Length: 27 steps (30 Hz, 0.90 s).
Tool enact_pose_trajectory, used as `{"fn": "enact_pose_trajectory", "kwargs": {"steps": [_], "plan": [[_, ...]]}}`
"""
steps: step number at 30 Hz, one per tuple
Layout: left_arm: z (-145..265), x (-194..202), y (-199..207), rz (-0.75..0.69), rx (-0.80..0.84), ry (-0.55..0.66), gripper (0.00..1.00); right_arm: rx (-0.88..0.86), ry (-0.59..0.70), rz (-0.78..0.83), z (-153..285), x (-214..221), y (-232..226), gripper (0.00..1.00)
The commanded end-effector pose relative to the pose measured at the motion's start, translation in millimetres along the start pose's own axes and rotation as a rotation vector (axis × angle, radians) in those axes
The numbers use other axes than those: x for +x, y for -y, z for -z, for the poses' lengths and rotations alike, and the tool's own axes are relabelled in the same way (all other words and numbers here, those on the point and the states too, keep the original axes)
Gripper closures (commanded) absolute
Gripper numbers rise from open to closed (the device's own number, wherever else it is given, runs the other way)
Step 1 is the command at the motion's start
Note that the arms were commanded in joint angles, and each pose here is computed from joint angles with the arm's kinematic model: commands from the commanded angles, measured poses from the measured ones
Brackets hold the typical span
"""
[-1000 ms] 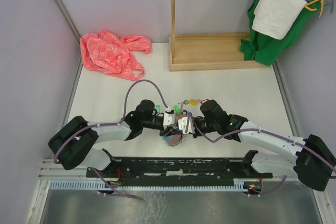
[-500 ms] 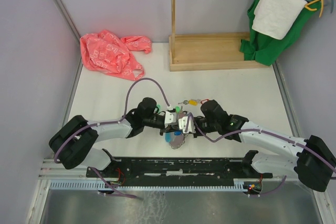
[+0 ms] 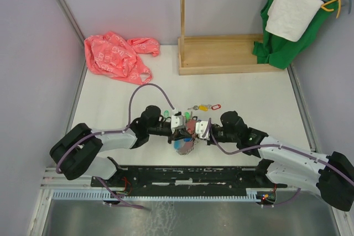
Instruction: Put the keys on the keyring
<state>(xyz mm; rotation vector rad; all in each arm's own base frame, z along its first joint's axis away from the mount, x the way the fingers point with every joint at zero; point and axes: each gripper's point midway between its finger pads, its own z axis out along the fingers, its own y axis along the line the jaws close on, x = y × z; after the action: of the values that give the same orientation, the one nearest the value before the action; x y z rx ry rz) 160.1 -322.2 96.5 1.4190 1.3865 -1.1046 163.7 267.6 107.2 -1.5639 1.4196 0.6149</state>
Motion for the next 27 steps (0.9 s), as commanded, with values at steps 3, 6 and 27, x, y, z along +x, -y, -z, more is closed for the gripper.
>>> {"fn": "enact_pose_trajectory", "kwargs": {"steps": [3, 6, 27], "plan": [[4, 2, 9, 0.167, -0.039, 0.054, 0.97, 0.179, 0.270, 0.044, 10, -61, 38, 0.99], [4, -2, 8, 0.221, -0.059, 0.098, 0.97, 0.194, 0.322, 0.041, 9, -67, 40, 0.99], [16, 30, -52, 0.504, -0.479, 0.084, 0.63, 0.187, 0.461, 0.048, 6, -87, 39, 0.99]]}}
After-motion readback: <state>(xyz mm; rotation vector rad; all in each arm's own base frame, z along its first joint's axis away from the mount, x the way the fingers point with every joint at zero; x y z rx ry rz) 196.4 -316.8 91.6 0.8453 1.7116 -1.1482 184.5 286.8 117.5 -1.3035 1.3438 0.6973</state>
